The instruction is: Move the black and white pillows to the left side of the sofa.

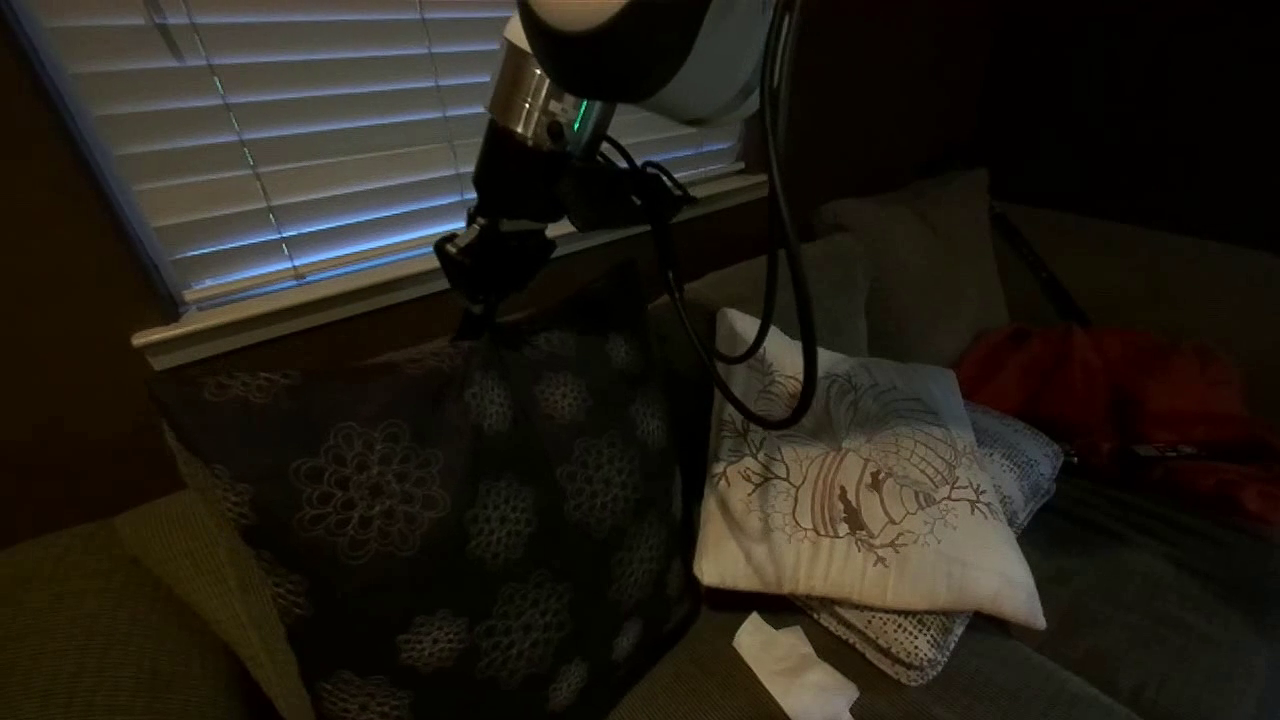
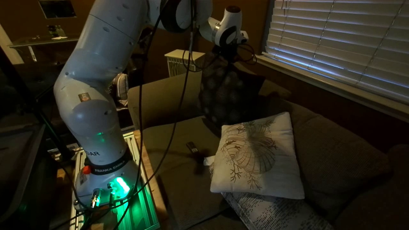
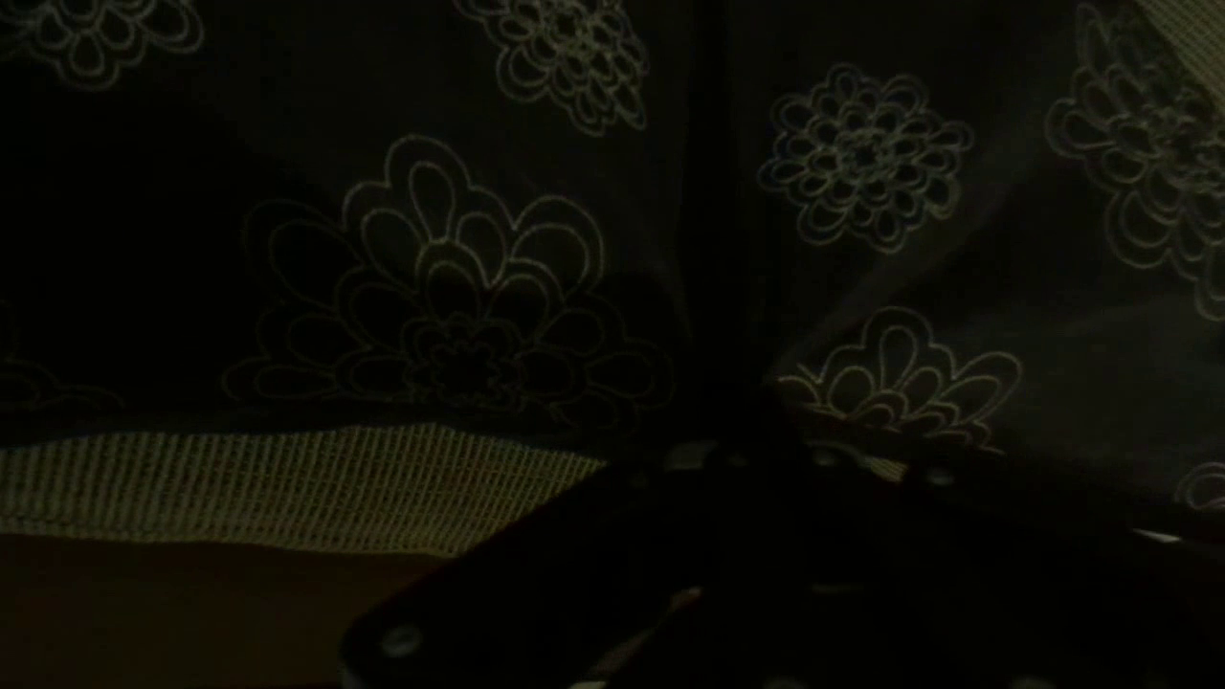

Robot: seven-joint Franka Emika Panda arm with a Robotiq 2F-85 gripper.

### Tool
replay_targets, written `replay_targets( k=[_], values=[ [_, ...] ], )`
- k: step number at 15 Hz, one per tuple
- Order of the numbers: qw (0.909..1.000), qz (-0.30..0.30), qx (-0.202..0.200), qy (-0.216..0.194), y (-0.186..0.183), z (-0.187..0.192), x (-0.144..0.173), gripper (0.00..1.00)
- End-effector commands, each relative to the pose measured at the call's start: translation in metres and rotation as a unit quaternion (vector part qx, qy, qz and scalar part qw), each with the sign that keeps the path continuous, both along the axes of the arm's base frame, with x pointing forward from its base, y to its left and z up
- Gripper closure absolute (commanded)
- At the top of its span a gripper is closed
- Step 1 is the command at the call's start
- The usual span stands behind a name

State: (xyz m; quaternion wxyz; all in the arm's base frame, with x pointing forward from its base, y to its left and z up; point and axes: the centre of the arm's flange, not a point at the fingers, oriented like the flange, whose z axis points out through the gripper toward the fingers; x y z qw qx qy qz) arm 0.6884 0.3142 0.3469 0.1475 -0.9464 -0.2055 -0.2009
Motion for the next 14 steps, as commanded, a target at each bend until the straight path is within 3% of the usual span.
replay_targets(
  k=[1,13,14],
  values=[
    [0.9993,0.003,0.035,0.014,-0.002,0.008,0.029,0.99],
    [0.9974,-0.001,0.036,0.062,-0.007,-0.030,0.050,0.99],
    [0.9974,0.002,0.037,0.062,-0.008,-0.030,0.052,0.72]
  ],
)
